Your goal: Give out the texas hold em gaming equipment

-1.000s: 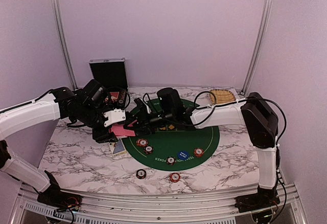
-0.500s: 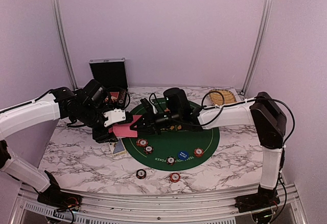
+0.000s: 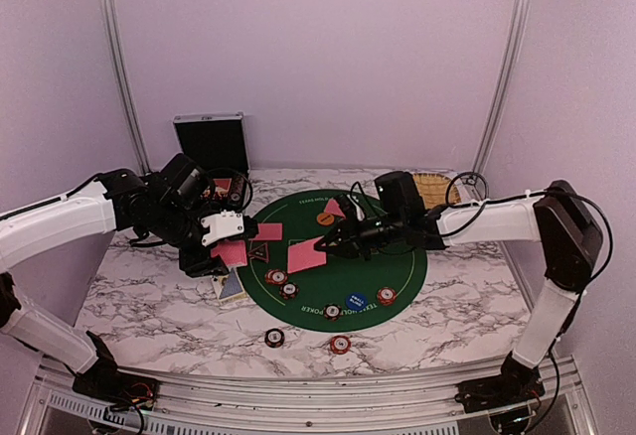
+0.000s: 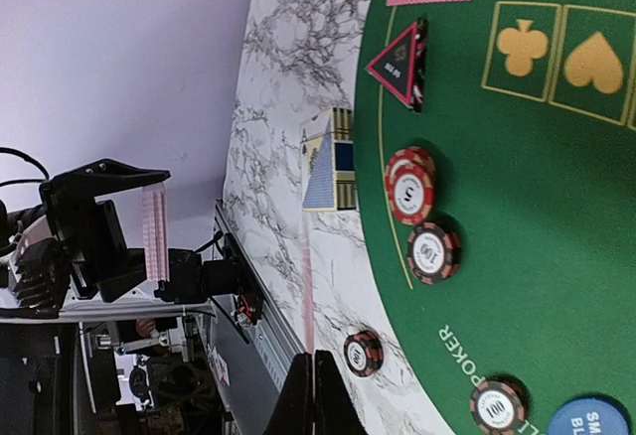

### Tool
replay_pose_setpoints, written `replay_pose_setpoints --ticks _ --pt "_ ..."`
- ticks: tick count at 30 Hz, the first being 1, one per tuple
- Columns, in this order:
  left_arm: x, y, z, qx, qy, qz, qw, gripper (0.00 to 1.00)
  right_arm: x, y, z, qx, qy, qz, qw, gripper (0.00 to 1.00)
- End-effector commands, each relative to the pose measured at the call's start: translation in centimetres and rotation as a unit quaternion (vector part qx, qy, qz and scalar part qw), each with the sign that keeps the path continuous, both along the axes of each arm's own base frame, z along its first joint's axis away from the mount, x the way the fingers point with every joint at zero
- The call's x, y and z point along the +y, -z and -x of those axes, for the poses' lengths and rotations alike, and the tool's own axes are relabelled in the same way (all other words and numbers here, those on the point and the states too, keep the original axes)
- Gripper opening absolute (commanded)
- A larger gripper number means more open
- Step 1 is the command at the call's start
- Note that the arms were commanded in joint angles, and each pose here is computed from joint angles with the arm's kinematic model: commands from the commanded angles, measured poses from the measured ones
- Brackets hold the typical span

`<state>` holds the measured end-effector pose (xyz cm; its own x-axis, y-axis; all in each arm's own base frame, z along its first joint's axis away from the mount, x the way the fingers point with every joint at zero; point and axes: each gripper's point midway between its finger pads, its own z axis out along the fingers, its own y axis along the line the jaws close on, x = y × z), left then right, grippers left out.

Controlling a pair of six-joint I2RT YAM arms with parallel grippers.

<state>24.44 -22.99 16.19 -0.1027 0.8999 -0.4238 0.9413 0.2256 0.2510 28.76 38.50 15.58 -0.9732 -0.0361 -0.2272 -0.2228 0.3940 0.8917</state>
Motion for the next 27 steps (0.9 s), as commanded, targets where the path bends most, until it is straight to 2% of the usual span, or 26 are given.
replay_pose_setpoints --ticks 1,9,27 --pt "0.1 -1.9 -0.4 -0.027 -0.002 0.017 0.999 0.0 -3.4 0.7 0.0 -0.005 0.0 0.052 0.999 0.0" --pt "0.0 -1.9 -0.5 -0.026 -0.002 0.017 1.0 0.0 -6.9 2.6 -0.6 -0.002 -0.011 0.133 0.991 0.0" --pt "-0.6 -1.5 -0.6 -0.012 -0.003 0.021 1.0 0.0 -7.8 7.8 -3.0 -0.005 0.002 0.177 0.984 0.0"
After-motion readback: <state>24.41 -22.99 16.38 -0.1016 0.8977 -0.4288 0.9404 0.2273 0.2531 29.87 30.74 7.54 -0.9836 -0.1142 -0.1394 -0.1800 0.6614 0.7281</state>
